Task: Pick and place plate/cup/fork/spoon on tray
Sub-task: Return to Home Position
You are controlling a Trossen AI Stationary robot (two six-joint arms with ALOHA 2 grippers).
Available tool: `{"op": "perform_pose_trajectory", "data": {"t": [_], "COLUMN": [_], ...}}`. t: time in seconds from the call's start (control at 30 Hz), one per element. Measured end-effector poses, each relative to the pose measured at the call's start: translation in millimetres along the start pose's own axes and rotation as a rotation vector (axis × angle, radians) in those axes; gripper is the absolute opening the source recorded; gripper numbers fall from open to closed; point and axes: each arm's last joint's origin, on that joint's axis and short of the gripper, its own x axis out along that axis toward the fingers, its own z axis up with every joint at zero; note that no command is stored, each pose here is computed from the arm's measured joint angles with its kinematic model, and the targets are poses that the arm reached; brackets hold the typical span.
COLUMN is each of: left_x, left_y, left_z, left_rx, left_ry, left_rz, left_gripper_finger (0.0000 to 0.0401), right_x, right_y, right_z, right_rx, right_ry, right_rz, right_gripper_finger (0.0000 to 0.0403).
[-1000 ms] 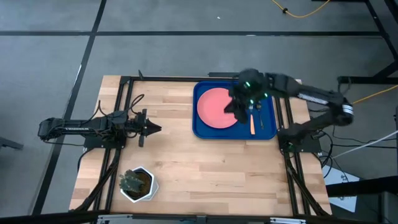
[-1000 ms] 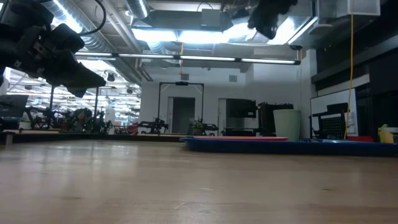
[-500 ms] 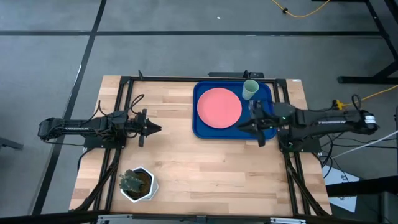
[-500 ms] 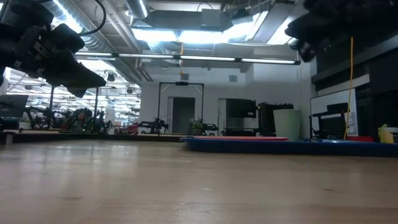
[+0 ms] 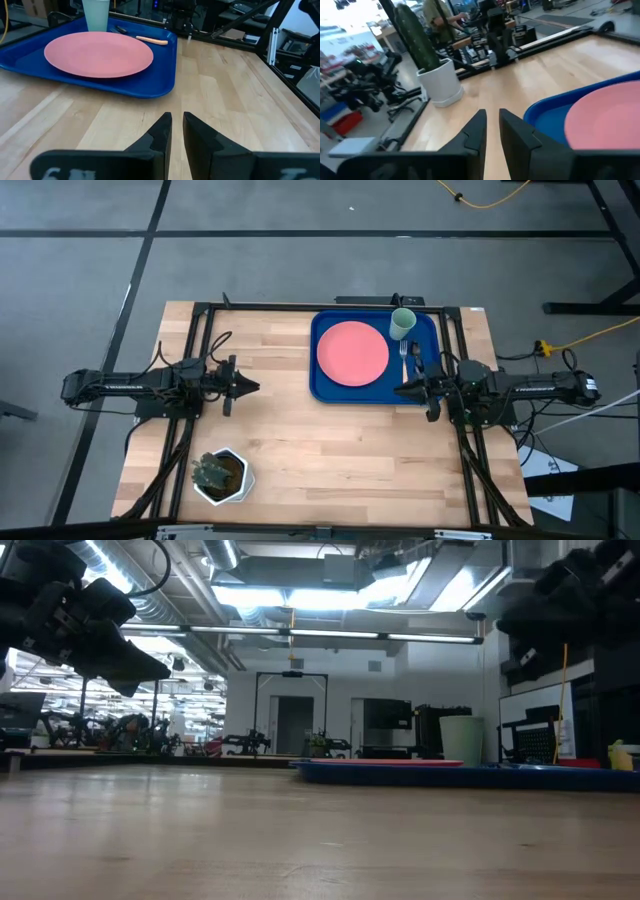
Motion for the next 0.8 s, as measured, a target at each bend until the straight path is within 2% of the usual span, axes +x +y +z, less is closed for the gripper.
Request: {"op": "perform_pose_trajectory", "data": {"t": [0.23,0.57,0.8], "left_x": [0.0,0.0,0.0], "left_y": [0.0,0.0,0.0], "left_z": [0.0,0.0,0.0], "left_rx": [0.000,0.000,0.000], "left_ry": [0.000,0.000,0.000], "left_rz": [0.000,0.000,0.000], "left_gripper_finger": [0.0041,0.0041,0.0041], "right_x": [-5.1,-12.1,-16.9], "right_y": [1.6,3.2,0.1], "right_z": [-11.3,-10.7,-19.7], "right_rx": [0.119,0.111,0.117], "right_ry": [-0.019,-0.095,-0.019], "right_rz": [0.057,0.099,0.063], "right_gripper_finger": [0.0057,0.0057,0.0057]}}
